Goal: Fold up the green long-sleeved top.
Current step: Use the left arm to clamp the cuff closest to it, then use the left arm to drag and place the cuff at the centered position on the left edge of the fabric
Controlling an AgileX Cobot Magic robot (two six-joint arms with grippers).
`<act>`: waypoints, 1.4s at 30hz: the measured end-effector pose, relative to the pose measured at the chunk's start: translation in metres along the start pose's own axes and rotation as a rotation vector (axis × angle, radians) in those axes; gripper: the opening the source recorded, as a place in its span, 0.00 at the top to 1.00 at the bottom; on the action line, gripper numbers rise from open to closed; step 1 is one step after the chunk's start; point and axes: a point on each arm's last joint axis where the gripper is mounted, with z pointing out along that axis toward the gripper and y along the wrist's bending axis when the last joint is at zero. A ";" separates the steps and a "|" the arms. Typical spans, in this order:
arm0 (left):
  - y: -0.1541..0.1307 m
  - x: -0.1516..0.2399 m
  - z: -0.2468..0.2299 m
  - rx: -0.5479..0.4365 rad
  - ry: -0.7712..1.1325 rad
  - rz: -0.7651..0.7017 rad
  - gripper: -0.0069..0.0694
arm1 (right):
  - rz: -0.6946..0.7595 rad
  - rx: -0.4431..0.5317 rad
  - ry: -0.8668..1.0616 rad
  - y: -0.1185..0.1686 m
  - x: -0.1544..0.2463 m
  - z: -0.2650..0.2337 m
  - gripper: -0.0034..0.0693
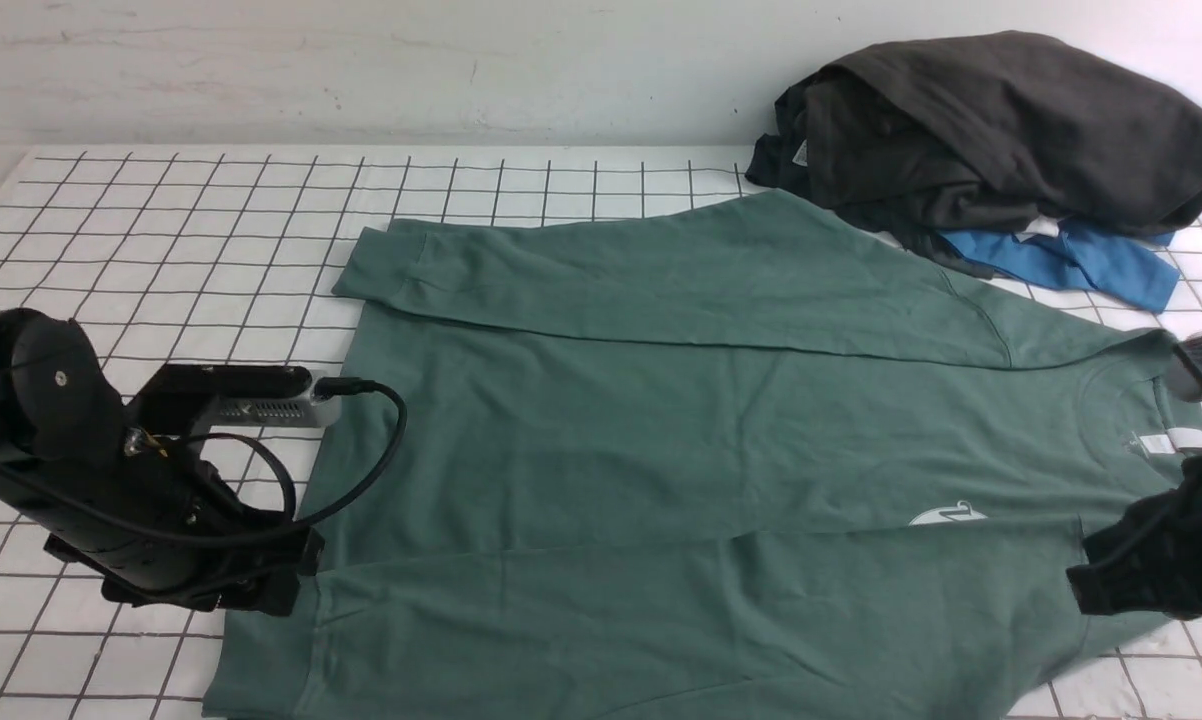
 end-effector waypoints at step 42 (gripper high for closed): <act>-0.016 -0.164 0.014 -0.013 -0.137 0.105 0.57 | 0.025 -0.021 -0.038 0.002 -0.005 0.001 0.97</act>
